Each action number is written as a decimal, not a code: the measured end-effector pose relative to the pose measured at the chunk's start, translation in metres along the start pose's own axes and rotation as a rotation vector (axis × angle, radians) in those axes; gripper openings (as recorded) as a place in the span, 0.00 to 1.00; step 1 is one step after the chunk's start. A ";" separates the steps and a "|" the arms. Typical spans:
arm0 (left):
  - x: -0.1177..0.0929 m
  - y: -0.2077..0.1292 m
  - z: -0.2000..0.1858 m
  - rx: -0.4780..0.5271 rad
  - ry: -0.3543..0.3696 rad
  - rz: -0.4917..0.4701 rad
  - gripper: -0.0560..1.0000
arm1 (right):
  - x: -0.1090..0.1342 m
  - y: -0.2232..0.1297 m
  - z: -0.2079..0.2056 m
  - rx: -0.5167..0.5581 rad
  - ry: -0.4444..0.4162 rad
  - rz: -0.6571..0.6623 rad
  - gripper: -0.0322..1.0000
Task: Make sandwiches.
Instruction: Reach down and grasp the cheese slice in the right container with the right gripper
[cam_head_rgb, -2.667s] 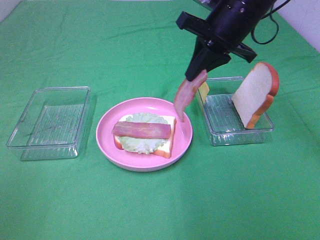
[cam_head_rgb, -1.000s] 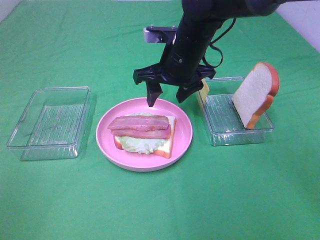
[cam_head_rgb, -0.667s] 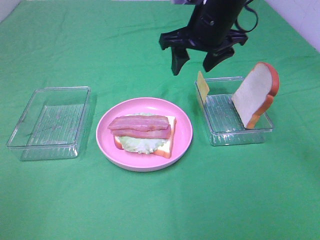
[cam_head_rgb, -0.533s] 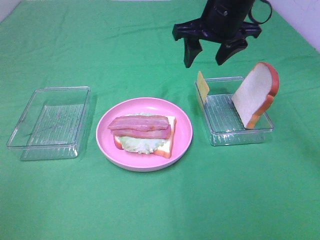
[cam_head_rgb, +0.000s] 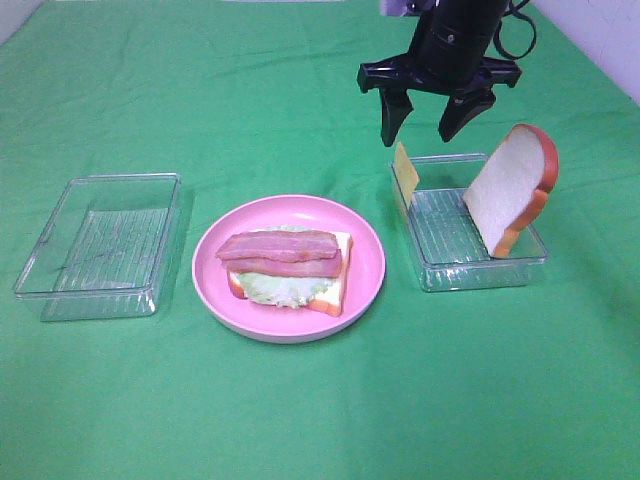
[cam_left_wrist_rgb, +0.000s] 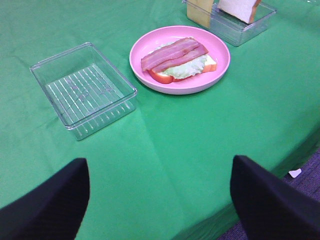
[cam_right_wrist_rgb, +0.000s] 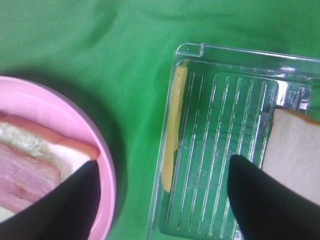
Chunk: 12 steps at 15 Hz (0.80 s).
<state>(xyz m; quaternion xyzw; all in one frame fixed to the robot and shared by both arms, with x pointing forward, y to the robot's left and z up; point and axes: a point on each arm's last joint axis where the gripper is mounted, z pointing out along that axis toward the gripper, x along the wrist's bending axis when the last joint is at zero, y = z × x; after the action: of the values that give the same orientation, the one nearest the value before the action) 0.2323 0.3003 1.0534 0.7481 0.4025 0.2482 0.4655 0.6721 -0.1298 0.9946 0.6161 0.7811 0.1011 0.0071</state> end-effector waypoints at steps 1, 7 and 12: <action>0.000 0.000 0.000 0.000 0.000 0.000 0.75 | -0.001 0.001 0.011 0.021 -0.004 -0.010 0.68; 0.000 0.000 0.000 0.000 0.000 0.000 0.75 | -0.005 0.001 0.055 0.102 -0.016 -0.013 0.61; 0.000 0.000 0.000 0.000 0.000 0.000 0.75 | -0.005 0.001 0.055 0.095 -0.015 -0.013 0.31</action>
<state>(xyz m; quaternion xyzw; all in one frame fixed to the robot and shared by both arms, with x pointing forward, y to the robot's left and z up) 0.2323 0.3003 1.0534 0.7481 0.4025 0.2482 0.4655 0.6821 -0.1265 0.9400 0.6114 0.7889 0.0593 -0.0154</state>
